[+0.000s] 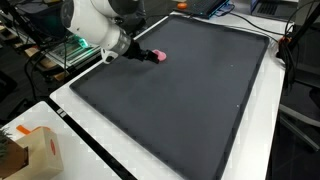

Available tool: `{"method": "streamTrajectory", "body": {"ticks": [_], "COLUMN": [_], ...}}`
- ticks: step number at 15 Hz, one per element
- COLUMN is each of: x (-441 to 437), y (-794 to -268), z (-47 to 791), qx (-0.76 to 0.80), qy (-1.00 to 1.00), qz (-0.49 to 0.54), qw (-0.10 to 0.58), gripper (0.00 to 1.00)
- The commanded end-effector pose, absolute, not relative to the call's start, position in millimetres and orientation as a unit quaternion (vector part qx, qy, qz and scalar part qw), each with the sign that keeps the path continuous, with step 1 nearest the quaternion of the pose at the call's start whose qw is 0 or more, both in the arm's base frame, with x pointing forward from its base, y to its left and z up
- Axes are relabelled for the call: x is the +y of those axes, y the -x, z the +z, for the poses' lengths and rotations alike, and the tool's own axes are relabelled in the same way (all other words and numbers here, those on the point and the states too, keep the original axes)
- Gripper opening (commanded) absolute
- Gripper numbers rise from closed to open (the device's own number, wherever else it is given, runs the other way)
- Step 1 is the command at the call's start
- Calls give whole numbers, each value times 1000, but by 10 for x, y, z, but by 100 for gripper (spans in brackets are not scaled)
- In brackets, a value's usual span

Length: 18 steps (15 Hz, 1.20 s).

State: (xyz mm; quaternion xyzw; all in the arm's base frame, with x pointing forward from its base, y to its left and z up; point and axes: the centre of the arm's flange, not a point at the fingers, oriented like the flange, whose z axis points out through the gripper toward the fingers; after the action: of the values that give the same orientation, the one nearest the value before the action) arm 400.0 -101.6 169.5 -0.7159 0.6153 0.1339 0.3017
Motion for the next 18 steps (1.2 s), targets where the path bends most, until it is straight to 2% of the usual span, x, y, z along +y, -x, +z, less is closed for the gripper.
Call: {"method": "streamTrajectory", "body": {"ticks": [1, 18], "x": [-1016, -961], "y": [-3833, -3684], "z": [1634, 1502], "qx": [656, 674], "qy": [669, 627], "qz": [152, 216], "qw": [314, 326], "gripper": [100, 100]}}
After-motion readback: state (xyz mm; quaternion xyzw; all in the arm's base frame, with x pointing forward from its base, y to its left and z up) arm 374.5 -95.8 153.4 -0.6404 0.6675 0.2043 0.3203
